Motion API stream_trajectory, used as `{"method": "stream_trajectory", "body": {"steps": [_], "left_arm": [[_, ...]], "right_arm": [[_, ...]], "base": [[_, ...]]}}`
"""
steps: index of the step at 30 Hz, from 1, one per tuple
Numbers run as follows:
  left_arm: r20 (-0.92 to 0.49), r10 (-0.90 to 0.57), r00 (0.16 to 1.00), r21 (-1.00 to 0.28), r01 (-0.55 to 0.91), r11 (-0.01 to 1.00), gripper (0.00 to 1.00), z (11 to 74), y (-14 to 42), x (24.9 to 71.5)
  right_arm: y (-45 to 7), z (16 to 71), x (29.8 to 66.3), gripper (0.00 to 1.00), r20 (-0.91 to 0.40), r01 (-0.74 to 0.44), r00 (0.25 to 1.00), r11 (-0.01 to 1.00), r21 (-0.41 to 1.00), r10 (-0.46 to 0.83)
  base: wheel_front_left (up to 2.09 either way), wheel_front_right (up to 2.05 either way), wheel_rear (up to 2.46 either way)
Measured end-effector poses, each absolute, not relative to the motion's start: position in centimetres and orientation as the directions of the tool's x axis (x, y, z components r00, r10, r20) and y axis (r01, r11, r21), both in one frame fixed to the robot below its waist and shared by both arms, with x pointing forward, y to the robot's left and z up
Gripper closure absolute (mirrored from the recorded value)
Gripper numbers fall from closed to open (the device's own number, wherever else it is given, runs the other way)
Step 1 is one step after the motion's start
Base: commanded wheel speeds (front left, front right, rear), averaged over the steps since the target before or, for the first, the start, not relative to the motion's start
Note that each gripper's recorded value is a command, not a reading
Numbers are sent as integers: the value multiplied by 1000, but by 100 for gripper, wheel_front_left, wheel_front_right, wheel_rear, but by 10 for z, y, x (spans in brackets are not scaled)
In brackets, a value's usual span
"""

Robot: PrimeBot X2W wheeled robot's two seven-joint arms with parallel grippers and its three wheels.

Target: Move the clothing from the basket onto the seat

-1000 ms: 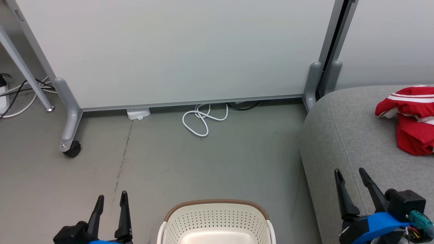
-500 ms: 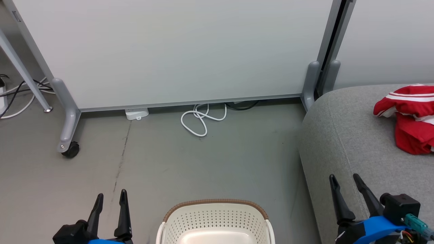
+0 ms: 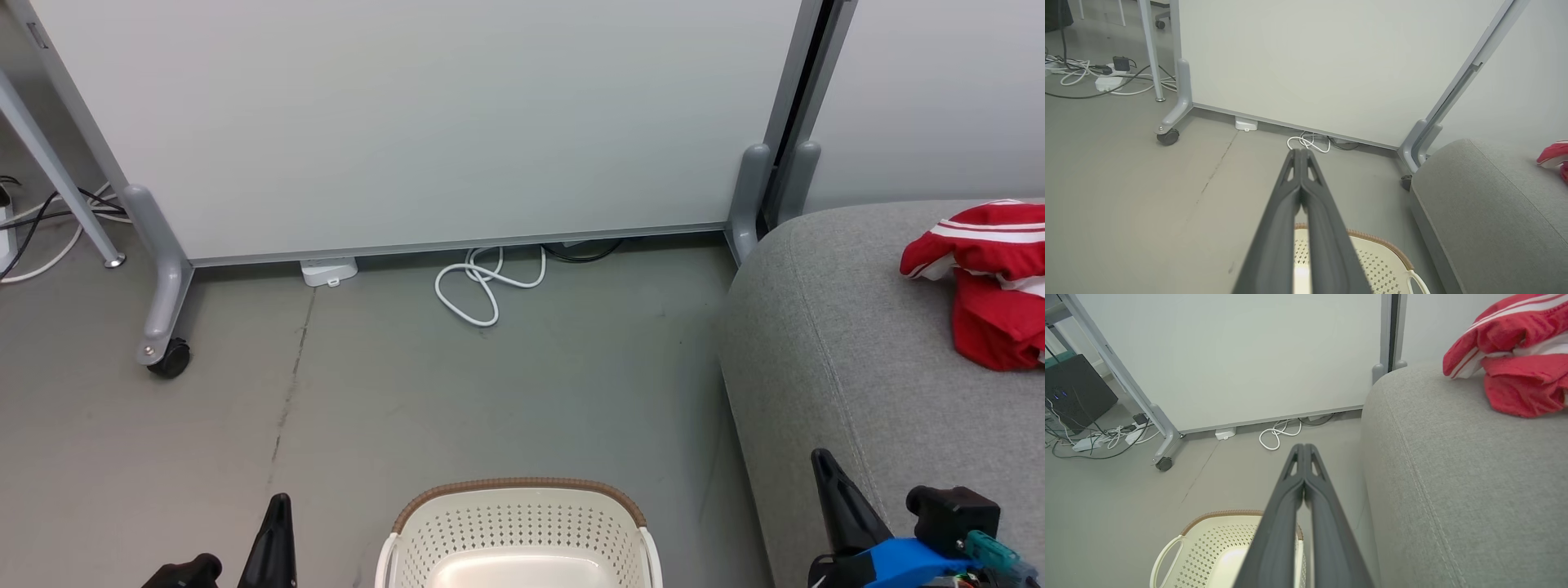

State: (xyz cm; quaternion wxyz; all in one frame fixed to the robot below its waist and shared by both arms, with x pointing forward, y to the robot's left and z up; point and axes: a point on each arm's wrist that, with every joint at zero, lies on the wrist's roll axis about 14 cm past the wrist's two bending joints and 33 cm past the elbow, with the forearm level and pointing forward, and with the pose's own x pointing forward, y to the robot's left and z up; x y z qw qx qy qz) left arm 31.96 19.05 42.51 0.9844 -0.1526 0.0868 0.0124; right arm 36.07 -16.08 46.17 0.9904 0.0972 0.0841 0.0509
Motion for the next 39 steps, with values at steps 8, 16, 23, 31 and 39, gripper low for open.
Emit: {"method": "stream_trajectory", "body": {"steps": [8, 16, 23, 31, 39], "left_arm": [[-193, 26, 981, -415, -105, 904, 100, 425, 195, 322], [-192, 50, 980, -519, -144, 842, 100, 430, 200, 328], [-188, 57, 980, -601, -161, 783, 100, 434, 202, 333], [-180, 67, 981, -681, -173, 711, 100, 441, 205, 340], [-172, 65, 983, -748, -173, 640, 100, 447, 205, 346]], "right_arm": [[-165, 461, 361, 100, -160, -40, 982, 940, 339, 99], [-169, 462, 362, 100, -157, -3, 984, 887, 461, 85], [-172, 465, 364, 100, -150, 21, 986, 832, 554, 74], [-175, 469, 367, 100, -138, 41, 988, 762, 646, 63], [-177, 474, 372, 100, -121, 49, 991, 688, 724, 56]], "base": [[0, 0, 0], [0, 0, 0], [0, 0, 0], [0, 0, 0], [0, 0, 0]]}}
